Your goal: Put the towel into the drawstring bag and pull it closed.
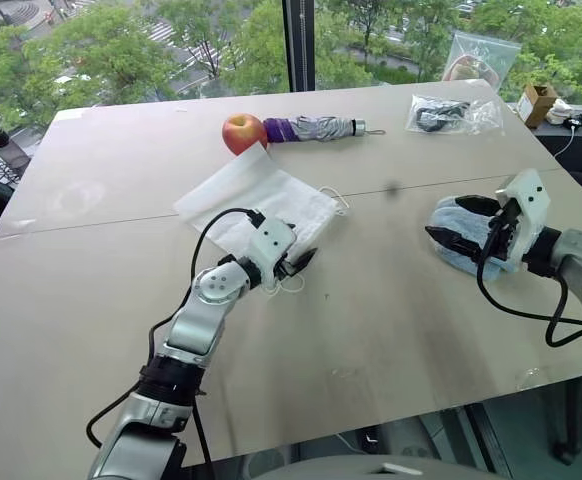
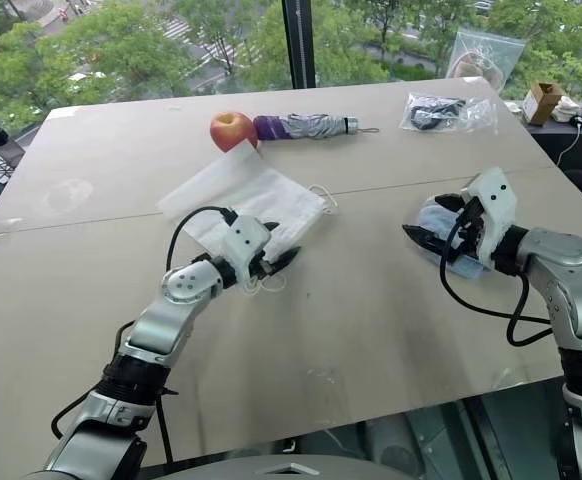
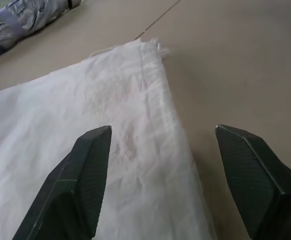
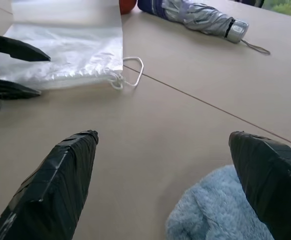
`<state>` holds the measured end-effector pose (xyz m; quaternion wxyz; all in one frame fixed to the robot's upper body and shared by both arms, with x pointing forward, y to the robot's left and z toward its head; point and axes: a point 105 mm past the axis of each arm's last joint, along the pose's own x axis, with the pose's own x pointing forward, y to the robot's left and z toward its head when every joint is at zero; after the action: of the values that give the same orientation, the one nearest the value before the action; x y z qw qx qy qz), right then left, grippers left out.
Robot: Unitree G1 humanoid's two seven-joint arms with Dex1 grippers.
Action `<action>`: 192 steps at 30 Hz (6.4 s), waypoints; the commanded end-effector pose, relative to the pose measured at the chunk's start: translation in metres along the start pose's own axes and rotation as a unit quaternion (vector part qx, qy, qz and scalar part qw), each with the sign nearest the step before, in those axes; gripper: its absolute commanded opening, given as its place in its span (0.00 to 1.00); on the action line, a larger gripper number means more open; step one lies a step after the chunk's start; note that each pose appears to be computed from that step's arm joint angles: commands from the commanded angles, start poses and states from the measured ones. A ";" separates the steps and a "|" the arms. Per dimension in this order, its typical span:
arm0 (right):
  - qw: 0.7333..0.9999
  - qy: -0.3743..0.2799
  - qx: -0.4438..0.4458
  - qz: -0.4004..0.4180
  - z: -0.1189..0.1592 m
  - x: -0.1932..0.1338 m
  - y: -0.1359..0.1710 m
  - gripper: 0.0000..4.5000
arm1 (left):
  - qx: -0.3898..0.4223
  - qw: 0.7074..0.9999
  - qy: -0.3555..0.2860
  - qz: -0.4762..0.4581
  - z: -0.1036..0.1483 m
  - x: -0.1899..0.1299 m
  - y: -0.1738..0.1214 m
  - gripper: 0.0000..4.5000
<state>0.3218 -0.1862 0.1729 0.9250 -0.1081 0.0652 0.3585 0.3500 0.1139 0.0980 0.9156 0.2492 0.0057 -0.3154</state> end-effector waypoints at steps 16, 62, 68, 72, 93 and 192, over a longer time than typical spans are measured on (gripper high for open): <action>0.999 -0.021 0.008 -0.040 0.003 -0.015 0.001 1.00 | 0.219 0.955 -0.025 0.199 0.006 -0.019 0.025 0.75; 0.955 0.088 0.216 -0.181 -0.095 0.036 -0.052 0.00 | -0.052 0.988 -0.054 0.136 0.033 -0.028 0.072 0.00; 0.983 -0.055 0.164 0.055 0.012 0.062 0.026 0.00 | -0.091 0.990 -0.077 0.081 0.047 -0.026 0.068 0.00; 0.976 -0.113 0.125 0.141 0.064 0.064 0.067 0.00 | -0.107 0.989 -0.086 0.051 0.055 -0.024 0.065 0.00; 0.967 -0.081 0.225 0.083 0.053 0.139 0.113 0.00 | -0.166 0.970 -0.118 -0.132 0.086 -0.029 -0.009 0.00; 0.933 -0.258 0.032 -0.247 0.077 0.125 -0.010 0.03 | -0.108 0.987 -0.113 -0.036 0.081 -0.046 0.075 0.00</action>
<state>0.4280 -0.0841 0.1683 0.9826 -0.0039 -0.0910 0.1617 0.3465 0.1478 0.1844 0.9193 0.0973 -0.0132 -0.3811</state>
